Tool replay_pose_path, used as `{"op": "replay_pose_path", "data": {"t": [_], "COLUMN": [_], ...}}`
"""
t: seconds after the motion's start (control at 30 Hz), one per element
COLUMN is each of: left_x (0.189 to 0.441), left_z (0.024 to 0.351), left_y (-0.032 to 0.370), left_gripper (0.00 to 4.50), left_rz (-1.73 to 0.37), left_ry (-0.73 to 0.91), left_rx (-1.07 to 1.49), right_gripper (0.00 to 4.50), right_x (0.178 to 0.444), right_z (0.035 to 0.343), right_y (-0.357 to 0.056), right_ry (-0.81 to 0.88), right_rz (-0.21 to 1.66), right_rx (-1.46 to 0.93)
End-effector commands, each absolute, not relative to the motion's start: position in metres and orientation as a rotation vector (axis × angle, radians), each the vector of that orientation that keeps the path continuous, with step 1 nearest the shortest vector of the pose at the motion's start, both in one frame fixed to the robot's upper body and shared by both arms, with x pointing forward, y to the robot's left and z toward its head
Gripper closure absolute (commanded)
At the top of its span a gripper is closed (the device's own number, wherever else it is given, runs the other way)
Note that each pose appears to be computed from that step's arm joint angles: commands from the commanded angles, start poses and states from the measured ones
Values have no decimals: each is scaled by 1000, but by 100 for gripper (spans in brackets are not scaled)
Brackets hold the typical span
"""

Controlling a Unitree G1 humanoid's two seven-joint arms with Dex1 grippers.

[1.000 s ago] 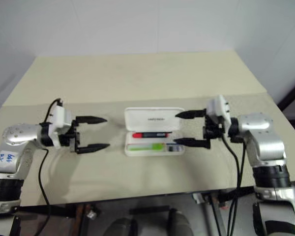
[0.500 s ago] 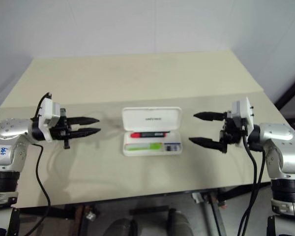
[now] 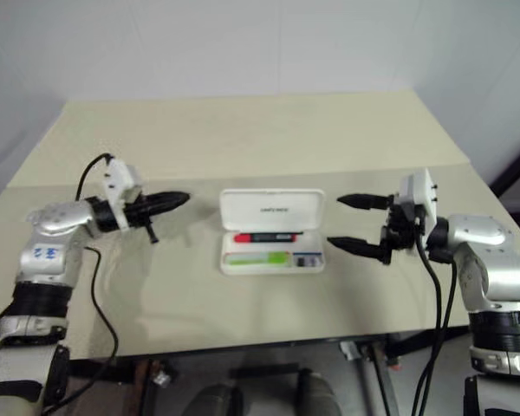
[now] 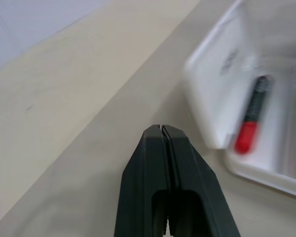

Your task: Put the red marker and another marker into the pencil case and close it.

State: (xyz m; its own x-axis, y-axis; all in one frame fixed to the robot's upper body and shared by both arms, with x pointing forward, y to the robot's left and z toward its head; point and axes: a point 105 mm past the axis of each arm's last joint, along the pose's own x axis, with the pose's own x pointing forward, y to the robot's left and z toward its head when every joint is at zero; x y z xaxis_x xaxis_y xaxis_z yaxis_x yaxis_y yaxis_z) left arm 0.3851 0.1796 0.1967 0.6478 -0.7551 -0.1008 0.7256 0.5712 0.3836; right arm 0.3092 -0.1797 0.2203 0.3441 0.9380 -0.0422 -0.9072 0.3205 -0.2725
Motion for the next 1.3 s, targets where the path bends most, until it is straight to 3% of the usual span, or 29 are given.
{"op": "replay_pose_path", "data": {"t": [0.03,0.3,0.53,0.73,1.17,1.3], "left_x": [394,396,361,337,332,329], "left_z": [203,201,198,170,112,108], "left_y": [168,131,116,104,79,77], "left_gripper": [447,447,447,447,447,447], "left_rz": [-857,-986,-1236,-1392,-1383,-1393], "left_ry": [-113,-184,-248,-127,175,217], "left_rx": [444,400,386,513,583,574], "right_gripper": [0,0,0,0,0,0], "right_x": [309,307,306,306,301,298], "right_z": [232,230,228,226,222,219], "right_y": [-178,-171,-171,-170,-160,-158], "right_ry": [-183,-194,-192,-194,-218,-219], "right_rz": [1208,1207,1200,1192,1173,1167], "right_rx": [-296,-286,-272,-261,-232,-224]}}
